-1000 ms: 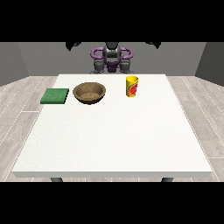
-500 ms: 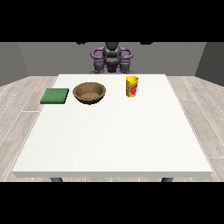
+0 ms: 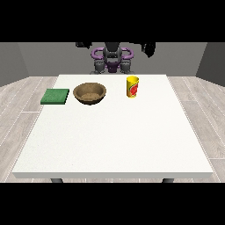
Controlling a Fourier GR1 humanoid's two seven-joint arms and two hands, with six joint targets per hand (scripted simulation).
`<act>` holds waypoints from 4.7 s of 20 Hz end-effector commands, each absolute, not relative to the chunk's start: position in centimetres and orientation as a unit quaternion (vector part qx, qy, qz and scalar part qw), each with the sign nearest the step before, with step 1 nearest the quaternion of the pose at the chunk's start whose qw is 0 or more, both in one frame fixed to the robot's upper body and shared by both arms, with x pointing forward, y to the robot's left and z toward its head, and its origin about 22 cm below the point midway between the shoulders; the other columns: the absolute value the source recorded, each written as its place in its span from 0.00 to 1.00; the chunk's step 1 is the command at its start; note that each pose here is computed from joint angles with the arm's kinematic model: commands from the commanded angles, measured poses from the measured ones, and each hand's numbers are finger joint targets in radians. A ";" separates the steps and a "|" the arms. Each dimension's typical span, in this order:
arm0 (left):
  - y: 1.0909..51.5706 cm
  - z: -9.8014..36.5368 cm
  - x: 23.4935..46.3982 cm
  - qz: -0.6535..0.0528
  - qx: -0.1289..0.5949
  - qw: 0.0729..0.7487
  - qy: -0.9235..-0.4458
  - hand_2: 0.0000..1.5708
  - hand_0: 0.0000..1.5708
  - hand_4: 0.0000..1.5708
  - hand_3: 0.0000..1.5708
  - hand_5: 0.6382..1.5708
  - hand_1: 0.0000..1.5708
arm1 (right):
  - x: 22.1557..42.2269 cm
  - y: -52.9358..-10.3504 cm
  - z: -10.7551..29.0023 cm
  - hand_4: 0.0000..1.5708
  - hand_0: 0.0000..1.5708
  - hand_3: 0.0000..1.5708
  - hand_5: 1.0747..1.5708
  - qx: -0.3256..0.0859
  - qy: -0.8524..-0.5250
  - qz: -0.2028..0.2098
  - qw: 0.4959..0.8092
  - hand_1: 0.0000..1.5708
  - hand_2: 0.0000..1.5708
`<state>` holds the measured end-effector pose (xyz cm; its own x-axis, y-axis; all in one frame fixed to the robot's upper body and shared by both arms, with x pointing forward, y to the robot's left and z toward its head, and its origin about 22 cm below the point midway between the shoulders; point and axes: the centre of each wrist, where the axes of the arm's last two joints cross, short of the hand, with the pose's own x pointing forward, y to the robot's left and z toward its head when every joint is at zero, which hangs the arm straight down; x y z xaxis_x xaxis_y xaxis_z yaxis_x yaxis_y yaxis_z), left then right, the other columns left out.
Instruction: Pick the cup and pour the ball into the bowl, then pick the bowl and place it on the pad
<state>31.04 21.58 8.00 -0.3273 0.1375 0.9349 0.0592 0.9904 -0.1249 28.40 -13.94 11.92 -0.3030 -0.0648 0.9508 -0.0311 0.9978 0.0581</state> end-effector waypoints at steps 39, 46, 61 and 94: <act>22.4 -6.9 34.1 0.022 0.004 0.542 -0.840 0.00 0.00 0.00 0.00 0.96 0.00 | 35.9 -25.3 12.3 0.40 0.00 0.34 0.99 -0.066 -0.841 0.006 0.538 0.00 0.19; 21.5 -8.8 32.6 -0.041 0.084 0.498 -0.862 1.00 0.83 0.80 1.00 0.65 0.83 | 35.8 -28.8 13.8 0.37 0.00 0.43 1.00 -0.065 -0.846 0.001 0.529 0.00 0.25; 18.3 -3.5 36.8 -0.098 0.089 0.537 -0.833 1.00 0.85 0.83 1.00 0.56 0.85 | 34.5 -35.6 8.8 0.36 0.00 0.45 1.00 -0.099 -0.784 -0.034 0.612 0.00 0.25; 11.0 -0.4 41.0 -0.484 0.528 0.259 -0.648 1.00 1.00 0.75 1.00 0.92 1.00 | 37.2 -33.3 8.8 0.36 0.00 0.42 0.99 -0.055 -0.786 0.007 0.615 0.00 0.24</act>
